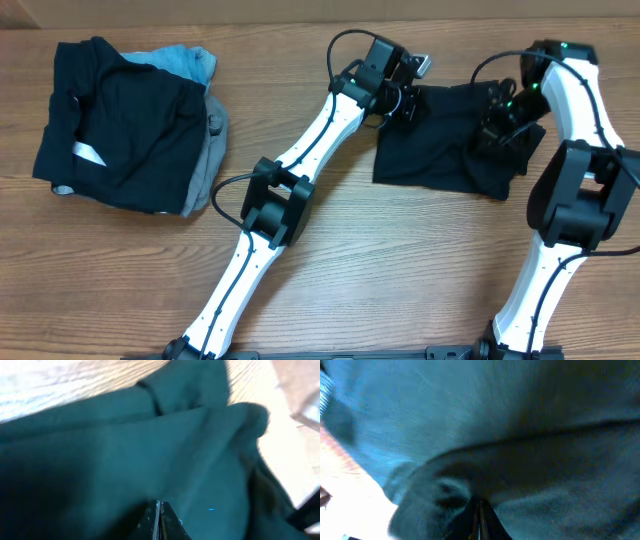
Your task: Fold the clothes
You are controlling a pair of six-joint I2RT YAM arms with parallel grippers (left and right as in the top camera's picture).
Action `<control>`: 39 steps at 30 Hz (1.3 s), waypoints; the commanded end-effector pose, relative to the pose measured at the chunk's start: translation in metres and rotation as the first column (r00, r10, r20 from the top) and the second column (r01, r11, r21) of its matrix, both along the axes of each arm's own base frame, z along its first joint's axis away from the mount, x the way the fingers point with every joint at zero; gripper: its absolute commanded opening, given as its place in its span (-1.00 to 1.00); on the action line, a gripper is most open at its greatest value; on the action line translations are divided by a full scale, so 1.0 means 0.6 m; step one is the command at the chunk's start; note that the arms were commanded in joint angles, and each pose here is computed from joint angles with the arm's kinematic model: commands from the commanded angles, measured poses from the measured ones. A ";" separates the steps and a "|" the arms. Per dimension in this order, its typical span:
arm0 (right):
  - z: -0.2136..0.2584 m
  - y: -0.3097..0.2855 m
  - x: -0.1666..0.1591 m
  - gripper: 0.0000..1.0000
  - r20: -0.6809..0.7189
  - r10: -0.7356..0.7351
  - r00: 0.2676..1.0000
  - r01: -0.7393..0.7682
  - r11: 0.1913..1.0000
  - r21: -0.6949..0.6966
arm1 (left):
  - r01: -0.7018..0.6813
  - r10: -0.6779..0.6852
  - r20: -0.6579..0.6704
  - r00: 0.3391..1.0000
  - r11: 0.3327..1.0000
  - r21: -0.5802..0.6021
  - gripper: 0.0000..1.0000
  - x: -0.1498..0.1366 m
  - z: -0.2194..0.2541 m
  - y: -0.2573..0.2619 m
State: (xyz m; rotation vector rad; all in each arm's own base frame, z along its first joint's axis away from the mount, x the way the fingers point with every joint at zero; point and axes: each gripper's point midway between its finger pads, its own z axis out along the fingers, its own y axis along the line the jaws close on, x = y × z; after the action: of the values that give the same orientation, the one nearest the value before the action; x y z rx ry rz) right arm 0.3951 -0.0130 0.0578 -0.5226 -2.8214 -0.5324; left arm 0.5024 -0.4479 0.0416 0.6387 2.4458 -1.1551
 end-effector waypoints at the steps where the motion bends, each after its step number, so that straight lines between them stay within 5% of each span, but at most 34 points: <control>1: -0.006 0.013 -0.044 -0.92 -0.085 0.049 0.995 -0.052 0.998 -0.031 | -0.031 0.032 -0.020 0.999 0.998 0.063 -0.92 0.000 -0.051 0.007; 4: 0.005 0.001 -0.077 -0.92 -0.164 0.042 0.986 -0.049 0.998 -0.041 | -0.069 0.072 -0.021 0.997 0.989 0.127 -0.92 0.004 -0.067 0.023; 8: 0.063 -0.037 -0.084 -0.92 -0.095 -0.032 0.995 0.025 0.997 -0.067 | -0.097 0.102 -0.019 0.995 0.978 0.183 -0.92 0.006 -0.081 0.038; 13: 0.137 -0.041 -0.001 -0.92 0.252 -0.024 0.967 0.055 0.991 -0.119 | -0.098 0.103 -0.019 0.994 0.979 0.181 -0.92 0.007 -0.080 0.038; 18: 0.101 0.001 0.076 -0.92 0.384 0.091 0.919 -0.014 0.980 -0.198 | -0.099 0.103 -0.016 0.995 0.979 0.180 -0.92 0.008 -0.080 0.038; 26: -0.041 0.010 0.031 -0.92 0.252 0.107 0.962 -0.056 0.978 -0.203 | -0.100 0.104 -0.016 0.994 0.979 0.180 -0.92 0.008 -0.080 0.039; 39: -0.048 -0.017 -0.086 -0.92 -0.036 0.105 0.994 -0.111 0.962 -0.250 | -0.106 0.111 -0.016 0.994 0.978 0.181 -0.92 0.013 -0.080 0.044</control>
State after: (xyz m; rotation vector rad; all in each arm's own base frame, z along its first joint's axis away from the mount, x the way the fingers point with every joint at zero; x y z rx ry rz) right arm 0.3438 -0.0111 0.0258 -0.3883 -2.8884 -0.2016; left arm 0.5064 -0.4309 0.0112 0.5684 2.5523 -0.9973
